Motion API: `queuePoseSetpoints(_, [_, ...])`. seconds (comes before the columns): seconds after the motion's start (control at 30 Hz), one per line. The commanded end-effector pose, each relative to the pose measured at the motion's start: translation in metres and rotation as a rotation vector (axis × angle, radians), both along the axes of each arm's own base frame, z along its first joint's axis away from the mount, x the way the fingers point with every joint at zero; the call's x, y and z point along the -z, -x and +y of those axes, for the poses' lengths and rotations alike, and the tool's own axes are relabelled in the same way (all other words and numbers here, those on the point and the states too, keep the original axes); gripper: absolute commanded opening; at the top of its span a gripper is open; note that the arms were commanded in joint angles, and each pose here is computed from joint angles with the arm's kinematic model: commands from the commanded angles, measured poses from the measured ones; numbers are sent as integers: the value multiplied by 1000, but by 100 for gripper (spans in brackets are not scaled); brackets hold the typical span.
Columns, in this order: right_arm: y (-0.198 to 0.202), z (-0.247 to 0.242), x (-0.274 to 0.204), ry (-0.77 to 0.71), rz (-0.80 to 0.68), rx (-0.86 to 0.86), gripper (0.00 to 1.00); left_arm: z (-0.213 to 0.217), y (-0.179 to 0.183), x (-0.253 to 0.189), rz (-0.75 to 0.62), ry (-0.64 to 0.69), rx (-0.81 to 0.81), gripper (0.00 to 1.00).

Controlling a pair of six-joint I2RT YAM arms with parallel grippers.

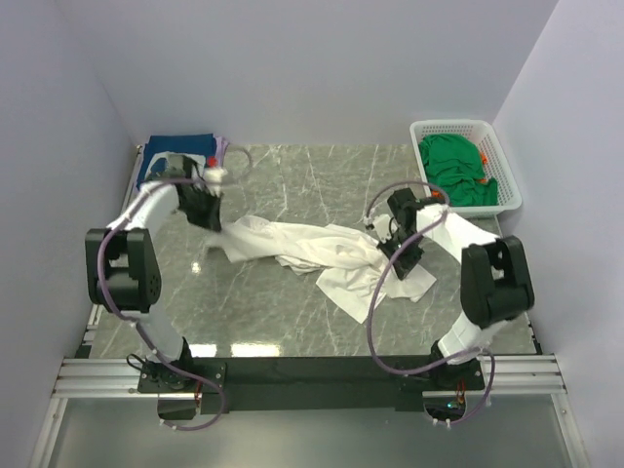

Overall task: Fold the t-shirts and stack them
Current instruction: Flatten the tshirt out

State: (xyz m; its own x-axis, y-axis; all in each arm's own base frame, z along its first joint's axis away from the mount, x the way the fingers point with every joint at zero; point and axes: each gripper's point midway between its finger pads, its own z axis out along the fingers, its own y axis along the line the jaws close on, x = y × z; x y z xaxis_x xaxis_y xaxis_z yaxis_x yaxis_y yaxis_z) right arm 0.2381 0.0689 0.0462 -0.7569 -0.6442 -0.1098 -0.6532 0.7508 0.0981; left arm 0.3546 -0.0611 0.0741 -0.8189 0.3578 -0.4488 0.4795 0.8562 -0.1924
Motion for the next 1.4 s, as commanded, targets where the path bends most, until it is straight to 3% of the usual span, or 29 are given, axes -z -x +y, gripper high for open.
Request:
queuePoseSetpoints(0.0, [-73, 10, -29, -5, -189, 34, 0, 12, -39, -55, -62, 180, -100, 1])
queuePoseSetpoints(0.13, [-128, 25, -81, -52, -346, 40, 0, 35, -82, -112, -204, 224, -161, 1])
queuePoseSetpoints(0.33, [-207, 43, -196, -136, -644, 64, 0, 68, -135, -239, -536, 277, -248, 1])
queuePoseSetpoints(0.47, [-208, 54, -266, -231, -795, 22, 0, 92, -109, -354, -832, 304, -271, 0])
queuePoseSetpoints(0.57, [-174, 60, -286, -293, -804, -62, 0, 81, -65, -385, -930, 234, -173, 0])
queuePoseSetpoints(0.6, [-160, 59, -267, -290, -750, -84, 0, 73, -52, -385, -935, 233, -131, 0])
queuePoseSetpoints(0.67, [-135, 52, -273, -282, -794, -141, 0, 57, -13, -366, -907, 201, -45, 0])
queuePoseSetpoints(0.7, [-122, 47, -242, -259, -726, -158, 0, 48, 1, -356, -885, 205, -1, 1])
queuePoseSetpoints(0.93, [-51, 1, -138, -72, -520, -326, 0, -50, 131, -218, -543, 205, 399, 1])
queuePoseSetpoints(1.03, [-28, -15, -100, -22, -411, -388, 0, -75, 169, -184, -417, 248, 498, 1])
queuePoseSetpoints(1.13, [-4, -19, -70, -23, -266, -446, 0, -105, 213, -142, -279, 237, 704, 1])
queuePoseSetpoints(1.2, [-2, -18, -65, -42, -191, -433, 13, -112, 215, -131, -259, 192, 756, 17])
queuePoseSetpoints(1.23, [2, -13, -67, -89, -157, -416, 36, -116, 209, -126, -235, 178, 756, 33])
queuePoseSetpoints(1.27, [-11, -10, -79, -119, -179, -391, 46, -117, 201, -126, -225, 167, 713, 37])
queuePoseSetpoints(1.3, [-17, -12, -86, -156, -187, -339, 69, -124, 184, -131, -269, 169, 688, 39])
queuePoseSetpoints(1.33, [-24, -10, -88, -199, -182, -299, 79, -123, 162, -133, -282, 170, 639, 43])
queuePoseSetpoints(1.37, [-40, -12, -99, -204, -223, -259, 81, -126, 145, -137, -312, 195, 609, 45])
